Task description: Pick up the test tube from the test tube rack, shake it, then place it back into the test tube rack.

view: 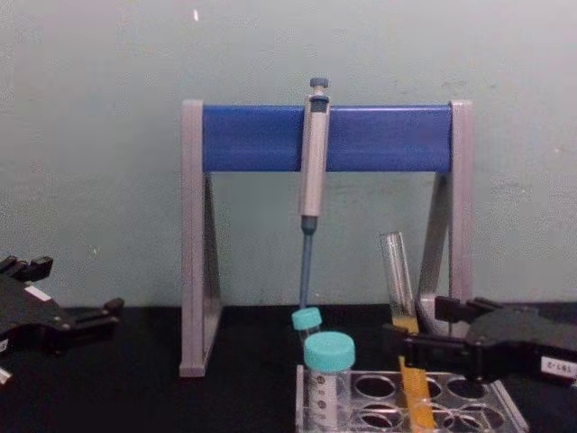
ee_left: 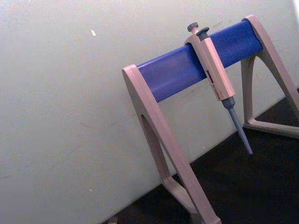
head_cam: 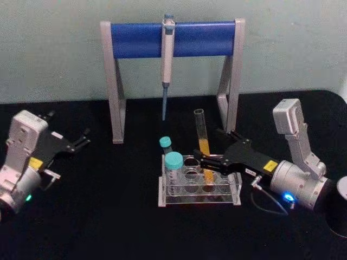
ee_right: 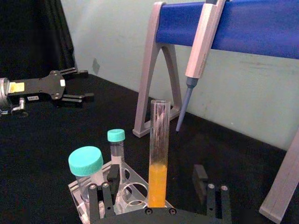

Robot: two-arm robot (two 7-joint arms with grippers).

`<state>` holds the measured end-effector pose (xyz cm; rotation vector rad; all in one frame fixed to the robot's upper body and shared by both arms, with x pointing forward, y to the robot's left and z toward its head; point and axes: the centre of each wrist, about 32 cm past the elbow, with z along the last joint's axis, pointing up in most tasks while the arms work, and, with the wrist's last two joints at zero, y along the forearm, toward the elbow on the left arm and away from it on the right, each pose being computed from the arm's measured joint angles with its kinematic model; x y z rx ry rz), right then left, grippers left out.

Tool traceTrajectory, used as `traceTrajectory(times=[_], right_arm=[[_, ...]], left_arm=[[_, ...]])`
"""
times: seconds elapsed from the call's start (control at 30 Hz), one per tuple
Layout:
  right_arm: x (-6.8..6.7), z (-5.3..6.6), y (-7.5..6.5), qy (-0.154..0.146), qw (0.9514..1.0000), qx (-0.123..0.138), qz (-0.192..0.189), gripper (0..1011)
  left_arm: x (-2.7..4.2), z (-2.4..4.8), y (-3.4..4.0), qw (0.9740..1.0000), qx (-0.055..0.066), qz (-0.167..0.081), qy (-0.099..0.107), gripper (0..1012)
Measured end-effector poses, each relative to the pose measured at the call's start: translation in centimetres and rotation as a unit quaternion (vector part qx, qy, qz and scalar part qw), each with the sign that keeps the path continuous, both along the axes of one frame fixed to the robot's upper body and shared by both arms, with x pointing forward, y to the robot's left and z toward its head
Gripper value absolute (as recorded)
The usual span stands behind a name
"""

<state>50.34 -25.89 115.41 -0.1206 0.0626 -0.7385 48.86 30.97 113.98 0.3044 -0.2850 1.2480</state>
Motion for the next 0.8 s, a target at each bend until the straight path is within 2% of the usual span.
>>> traceTrajectory(times=[0.1, 0.3, 0.47, 0.53, 0.57, 0.63, 0.8], right_arm=[[-0.1, 0.1, -0.1, -0.002, 1.0000, 0.003, 0.001, 1000], [-1.1, 0.7, -0.9, -0.013, 0.9999, 0.004, -0.003, 1000], [-2.5, 1.0, -1.9, -0.033, 0.9989, 0.002, -0.032, 1000], [-3.7, 0.8, -2.4, -0.051, 0.9961, 0.004, -0.071, 1000], [-3.7, 0.8, -2.4, -0.051, 0.9961, 0.004, -0.071, 1000], [-4.6, 0.5, -2.8, -0.068, 0.9911, 0.004, -0.114, 1000], [-5.5, -0.5, -2.9, -0.080, 0.9823, -0.001, -0.170, 1000]], left_arm=[[0.00, 0.00, 0.00, 1.0000, 0.000, 0.000, 0.000, 1001], [0.00, 0.00, 0.00, 1.0000, 0.000, 0.000, 0.000, 1001], [0.00, 0.00, 0.00, 1.0000, 0.000, 0.000, 0.000, 1002], [0.00, 0.00, 0.00, 1.0000, 0.000, 0.000, 0.000, 1002], [0.00, 0.00, 0.00, 1.0000, 0.000, 0.000, 0.000, 1001], [0.00, 0.00, 0.00, 1.0000, 0.000, 0.000, 0.000, 1001], [0.00, 0.00, 0.00, 1.0000, 0.000, 0.000, 0.000, 1002]])
